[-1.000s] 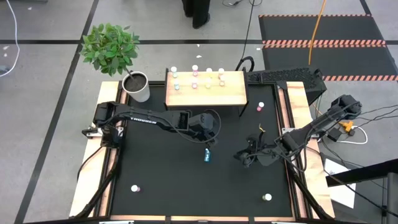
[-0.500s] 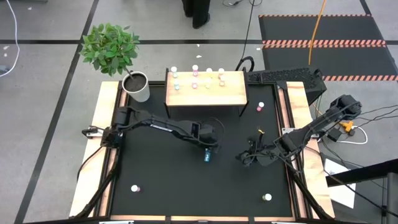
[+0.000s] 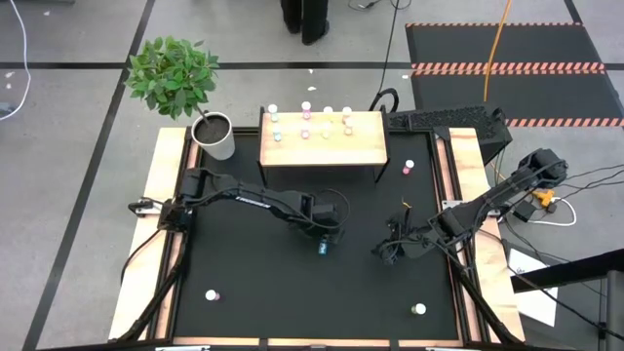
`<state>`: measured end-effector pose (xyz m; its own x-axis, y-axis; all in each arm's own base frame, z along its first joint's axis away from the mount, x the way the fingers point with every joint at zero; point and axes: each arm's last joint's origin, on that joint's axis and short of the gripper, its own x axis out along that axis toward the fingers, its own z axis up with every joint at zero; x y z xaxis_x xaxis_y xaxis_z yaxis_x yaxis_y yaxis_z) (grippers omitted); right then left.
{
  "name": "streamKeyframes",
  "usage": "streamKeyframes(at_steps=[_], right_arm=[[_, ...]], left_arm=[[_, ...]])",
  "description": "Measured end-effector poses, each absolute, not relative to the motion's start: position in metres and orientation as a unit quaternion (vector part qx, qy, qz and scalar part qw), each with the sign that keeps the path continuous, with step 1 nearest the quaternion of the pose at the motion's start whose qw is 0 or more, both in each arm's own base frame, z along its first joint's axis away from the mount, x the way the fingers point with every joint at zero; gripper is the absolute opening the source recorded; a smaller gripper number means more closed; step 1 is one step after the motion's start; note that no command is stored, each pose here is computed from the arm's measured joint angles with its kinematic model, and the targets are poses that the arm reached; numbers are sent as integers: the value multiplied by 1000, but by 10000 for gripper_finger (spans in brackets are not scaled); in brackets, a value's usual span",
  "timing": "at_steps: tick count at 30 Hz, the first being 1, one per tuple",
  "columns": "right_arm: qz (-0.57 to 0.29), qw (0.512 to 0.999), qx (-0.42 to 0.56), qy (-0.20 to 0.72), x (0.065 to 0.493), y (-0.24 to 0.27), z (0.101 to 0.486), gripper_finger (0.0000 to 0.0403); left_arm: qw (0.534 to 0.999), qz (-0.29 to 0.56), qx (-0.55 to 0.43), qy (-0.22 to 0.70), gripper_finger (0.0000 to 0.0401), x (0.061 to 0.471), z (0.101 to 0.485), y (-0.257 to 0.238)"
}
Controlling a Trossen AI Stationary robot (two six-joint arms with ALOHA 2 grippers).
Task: Pick and place medicine bottles onto shelf by color
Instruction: Put the blue pill bottle on the shelf aligned with the other blue pill bottles
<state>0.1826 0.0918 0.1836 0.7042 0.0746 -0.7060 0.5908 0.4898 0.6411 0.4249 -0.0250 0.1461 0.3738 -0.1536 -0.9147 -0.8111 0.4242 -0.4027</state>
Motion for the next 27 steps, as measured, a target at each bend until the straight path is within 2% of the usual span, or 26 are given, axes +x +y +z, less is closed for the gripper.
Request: streamKeyframes(at_steps=[7,16,18,22,27], right_arm=[[-149,794,467,361,184,87,185,141],[-131,796,462,370,187,83,186,141],[-121,800,467,357,190,84,188,141],[-81,831,446,323,200,88,190,143],[-60,851,450,264,208,82,181,166]], left_arm=[[670,269,-484,495,175,425,143,-23],[670,280,-482,491,107,425,142,-22],[666,284,-488,488,107,425,142,-20],[669,283,-496,476,134,426,145,-18],[707,253,-501,431,149,429,170,-15]])
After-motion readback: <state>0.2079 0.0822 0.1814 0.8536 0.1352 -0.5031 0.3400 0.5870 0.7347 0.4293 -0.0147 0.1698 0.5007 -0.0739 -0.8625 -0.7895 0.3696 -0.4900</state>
